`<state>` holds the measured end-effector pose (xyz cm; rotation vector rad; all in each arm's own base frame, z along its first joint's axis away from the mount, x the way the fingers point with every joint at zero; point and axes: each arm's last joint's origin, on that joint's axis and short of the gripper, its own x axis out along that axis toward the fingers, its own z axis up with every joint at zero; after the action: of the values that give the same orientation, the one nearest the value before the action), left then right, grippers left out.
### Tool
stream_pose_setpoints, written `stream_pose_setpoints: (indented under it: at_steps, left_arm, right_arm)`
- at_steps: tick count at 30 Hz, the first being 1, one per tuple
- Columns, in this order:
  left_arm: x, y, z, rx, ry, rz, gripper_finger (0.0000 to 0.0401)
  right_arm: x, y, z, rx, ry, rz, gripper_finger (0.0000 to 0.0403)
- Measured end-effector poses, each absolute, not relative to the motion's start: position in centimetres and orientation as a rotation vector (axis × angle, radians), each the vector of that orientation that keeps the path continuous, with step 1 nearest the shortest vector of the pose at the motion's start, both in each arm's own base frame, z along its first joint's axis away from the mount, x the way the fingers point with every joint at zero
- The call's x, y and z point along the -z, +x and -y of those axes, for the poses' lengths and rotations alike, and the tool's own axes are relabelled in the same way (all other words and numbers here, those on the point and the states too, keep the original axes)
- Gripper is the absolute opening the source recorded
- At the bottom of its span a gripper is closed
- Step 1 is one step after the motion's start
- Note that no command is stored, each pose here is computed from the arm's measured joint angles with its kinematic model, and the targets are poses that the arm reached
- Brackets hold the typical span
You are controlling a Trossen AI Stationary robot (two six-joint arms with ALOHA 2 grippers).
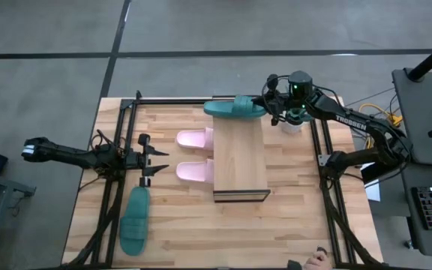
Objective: Pick and place slides into the shelf
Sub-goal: Put the right green slide on the shelf
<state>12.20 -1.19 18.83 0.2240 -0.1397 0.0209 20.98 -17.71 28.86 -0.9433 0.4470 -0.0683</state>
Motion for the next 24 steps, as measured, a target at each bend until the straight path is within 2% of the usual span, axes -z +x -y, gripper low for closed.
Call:
stream_pose_setpoints:
  at_steps: [5, 17, 24]
  left_arm:
    - [-18.8, 12.2, 1.2, -0.021, 0.224, 0.14, 0.016]
    - [-18.8, 12.2, 1.2, -0.021, 0.224, 0.14, 0.016]
    - [-18.8, 12.2, 1.2, -0.021, 0.224, 0.139, 0.016]
  right_arm:
    - [-28.8, 20.8, 17.8, 0.119, -0.885, -0.491, 0.0037]
    - [-29.6, 20.1, 17.1, 0.155, -0.778, -0.472, 0.0128]
    - [-29.5, 19.8, 17.0, 0.22, -0.634, -0.513, 0.0178]
